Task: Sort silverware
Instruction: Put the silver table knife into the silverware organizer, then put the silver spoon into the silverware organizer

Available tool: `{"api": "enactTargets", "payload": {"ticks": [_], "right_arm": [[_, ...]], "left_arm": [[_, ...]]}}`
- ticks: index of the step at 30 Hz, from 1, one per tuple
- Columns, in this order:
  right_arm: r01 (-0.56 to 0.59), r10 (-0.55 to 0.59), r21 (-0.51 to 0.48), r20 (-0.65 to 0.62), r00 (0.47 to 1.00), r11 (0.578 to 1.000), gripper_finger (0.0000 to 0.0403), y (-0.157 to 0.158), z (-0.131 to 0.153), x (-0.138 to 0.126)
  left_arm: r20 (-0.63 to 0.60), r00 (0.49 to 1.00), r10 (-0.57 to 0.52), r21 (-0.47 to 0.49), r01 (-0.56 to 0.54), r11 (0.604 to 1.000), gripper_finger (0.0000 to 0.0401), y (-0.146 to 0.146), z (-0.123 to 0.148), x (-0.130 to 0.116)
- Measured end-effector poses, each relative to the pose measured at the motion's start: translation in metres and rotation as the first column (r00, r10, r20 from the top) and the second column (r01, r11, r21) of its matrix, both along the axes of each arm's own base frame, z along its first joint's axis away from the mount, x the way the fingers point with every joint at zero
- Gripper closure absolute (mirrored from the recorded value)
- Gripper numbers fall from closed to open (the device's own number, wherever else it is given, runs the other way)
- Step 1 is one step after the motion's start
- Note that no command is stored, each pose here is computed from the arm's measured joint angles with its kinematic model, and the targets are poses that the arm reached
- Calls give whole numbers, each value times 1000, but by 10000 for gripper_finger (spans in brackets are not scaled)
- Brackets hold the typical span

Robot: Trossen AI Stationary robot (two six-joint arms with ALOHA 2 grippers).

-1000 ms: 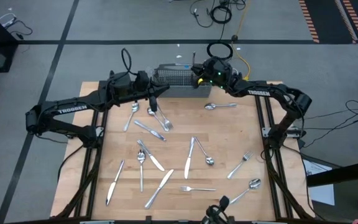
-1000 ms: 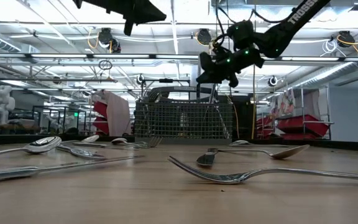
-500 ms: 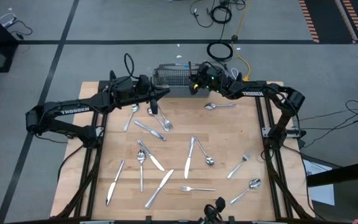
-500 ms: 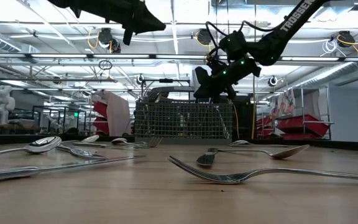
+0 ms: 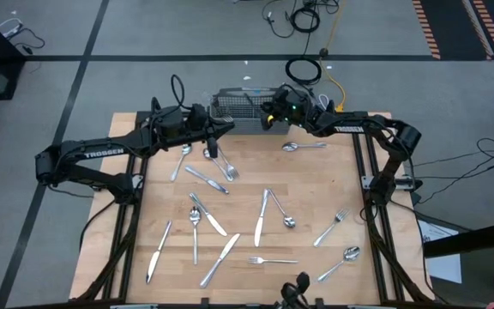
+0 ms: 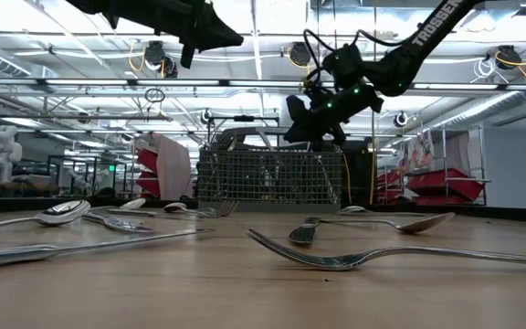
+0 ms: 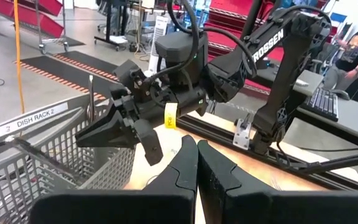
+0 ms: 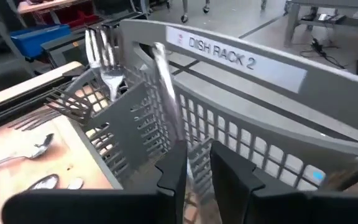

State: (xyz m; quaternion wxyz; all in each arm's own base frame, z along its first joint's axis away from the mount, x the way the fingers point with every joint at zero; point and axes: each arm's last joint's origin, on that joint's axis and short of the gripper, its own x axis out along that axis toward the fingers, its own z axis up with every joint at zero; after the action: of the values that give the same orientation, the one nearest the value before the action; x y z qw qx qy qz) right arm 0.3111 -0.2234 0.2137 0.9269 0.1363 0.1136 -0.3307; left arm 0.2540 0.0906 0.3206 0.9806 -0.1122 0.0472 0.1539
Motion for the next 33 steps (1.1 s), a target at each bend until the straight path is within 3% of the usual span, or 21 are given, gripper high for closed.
{"api": "enactTargets", "payload": {"ticks": [3, 8, 11, 14, 17, 19, 21, 28, 33], "right_arm": [[-71, 72, -24, 64, 995, 997, 340, 4, 20, -2], [-216, 237, -137, 157, 959, 967, 339, 21, 106, -18], [-397, 404, -102, 65, 912, 912, 339, 54, 152, -30], [-524, 525, 45, -133, 841, 851, 339, 100, 170, -40], [-526, 582, 250, -297, 757, 813, 339, 145, 163, -48], [-473, 600, 382, -370, 709, 794, 339, 173, 153, -53], [-396, 593, 471, -411, 693, 789, 339, 197, 138, -53], [-176, 428, 501, -448, 785, 847, 339, 252, 69, -28], [-68, 389, 531, -521, 760, 844, 339, 261, 20, -15]], "left_arm": [[1, 1000, -15, -2, 15, 1000, 393, 0, 0, 0], [32, 998, -54, 5, 54, 999, 393, -4, 8, -6], [66, 987, -148, 21, 147, 989, 393, -9, 17, -14], [107, 958, -266, 41, 263, 964, 393, -17, 27, -24], [144, 917, -372, 63, 367, 928, 393, -24, 37, -35], [165, 904, -394, 60, 389, 919, 393, -28, 43, -44], [175, 903, -393, 54, 390, 919, 393, -30, 47, -50], [179, 903, -391, 39, 390, 920, 393, -35, 52, -64], [165, 906, -391, 11, 395, 919, 393, -36, 50, -66]]}}
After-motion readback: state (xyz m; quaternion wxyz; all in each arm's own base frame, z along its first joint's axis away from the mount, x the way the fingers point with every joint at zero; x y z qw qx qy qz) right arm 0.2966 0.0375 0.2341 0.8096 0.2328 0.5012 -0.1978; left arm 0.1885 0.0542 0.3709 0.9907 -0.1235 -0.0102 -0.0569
